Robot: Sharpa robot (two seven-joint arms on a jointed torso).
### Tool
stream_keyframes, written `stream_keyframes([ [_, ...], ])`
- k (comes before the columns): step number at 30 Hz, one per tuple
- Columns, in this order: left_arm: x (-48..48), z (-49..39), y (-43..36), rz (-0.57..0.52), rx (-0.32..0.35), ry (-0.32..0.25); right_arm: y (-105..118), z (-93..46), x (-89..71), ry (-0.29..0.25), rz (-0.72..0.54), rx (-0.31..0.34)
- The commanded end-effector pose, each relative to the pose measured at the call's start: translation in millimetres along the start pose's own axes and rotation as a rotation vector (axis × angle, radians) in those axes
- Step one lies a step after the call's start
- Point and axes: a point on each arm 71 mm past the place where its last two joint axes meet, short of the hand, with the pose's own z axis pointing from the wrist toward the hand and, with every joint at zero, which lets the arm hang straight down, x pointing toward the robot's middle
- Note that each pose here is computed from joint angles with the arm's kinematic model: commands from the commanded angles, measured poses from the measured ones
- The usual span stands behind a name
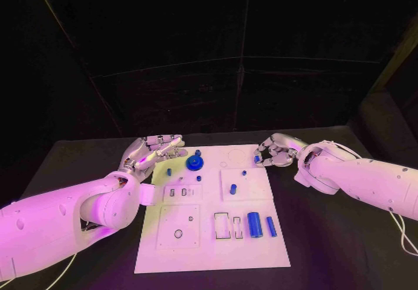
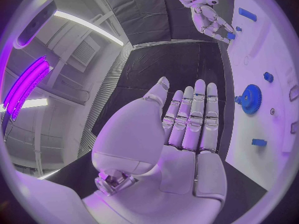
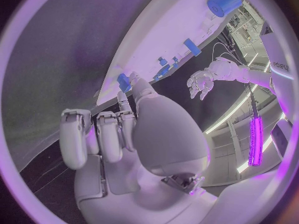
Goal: Assemble the parts on the task board
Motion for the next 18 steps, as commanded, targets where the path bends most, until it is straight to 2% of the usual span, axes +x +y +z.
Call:
stream_keyframes([
  [1, 1.4, 0.4, -1.4, 0.001, 0.013, 0.012, 0.5, 0.7, 0.5, 0.011, -0.001, 0.003],
  [18, 0.9, 0.3, -1.3, 0.000, 0.010, 0.012, 1.4, 4.6, 3.3, 0.025, -0.007, 0.016],
])
